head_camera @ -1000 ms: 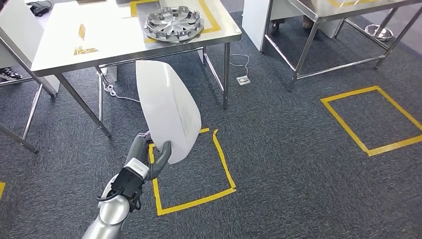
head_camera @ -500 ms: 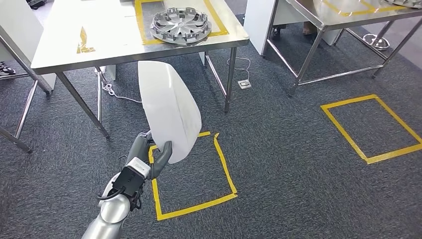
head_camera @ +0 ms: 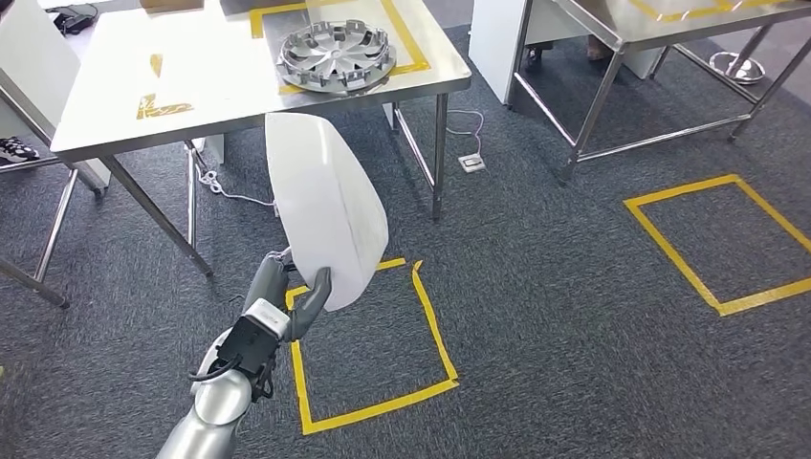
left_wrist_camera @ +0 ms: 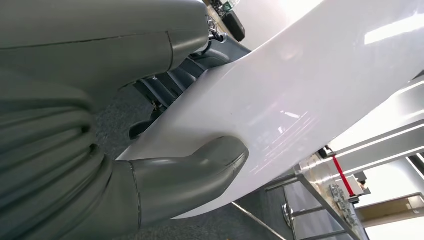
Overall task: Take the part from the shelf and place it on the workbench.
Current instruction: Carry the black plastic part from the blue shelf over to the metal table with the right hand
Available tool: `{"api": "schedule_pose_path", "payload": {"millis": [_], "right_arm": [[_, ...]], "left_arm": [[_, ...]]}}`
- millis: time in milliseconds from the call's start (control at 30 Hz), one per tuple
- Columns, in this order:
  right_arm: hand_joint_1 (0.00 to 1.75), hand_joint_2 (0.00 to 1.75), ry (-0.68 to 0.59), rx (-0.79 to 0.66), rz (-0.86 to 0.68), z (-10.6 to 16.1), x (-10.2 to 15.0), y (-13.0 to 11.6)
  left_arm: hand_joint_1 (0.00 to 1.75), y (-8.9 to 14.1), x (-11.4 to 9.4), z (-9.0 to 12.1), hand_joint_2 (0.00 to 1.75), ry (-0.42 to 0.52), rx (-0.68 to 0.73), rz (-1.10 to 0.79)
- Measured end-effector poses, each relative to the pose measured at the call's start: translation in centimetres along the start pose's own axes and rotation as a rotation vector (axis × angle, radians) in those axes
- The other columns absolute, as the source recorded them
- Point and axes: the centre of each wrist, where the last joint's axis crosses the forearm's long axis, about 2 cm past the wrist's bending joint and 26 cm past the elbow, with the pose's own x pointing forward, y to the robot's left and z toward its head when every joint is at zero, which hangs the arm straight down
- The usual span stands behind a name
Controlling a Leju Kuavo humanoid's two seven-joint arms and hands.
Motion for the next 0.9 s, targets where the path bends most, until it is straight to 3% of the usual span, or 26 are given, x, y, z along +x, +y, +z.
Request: {"api": "schedule_pose_path", "payload": {"millis": [900], "right_arm": [[0.0, 0.0, 0.008, 0.009, 0.019, -0.04, -0.09, 0.34]], "left_arm": [[1.75, 0.01, 0.54, 1.05, 1.75, -0.001, 0.018, -0.017]]}}
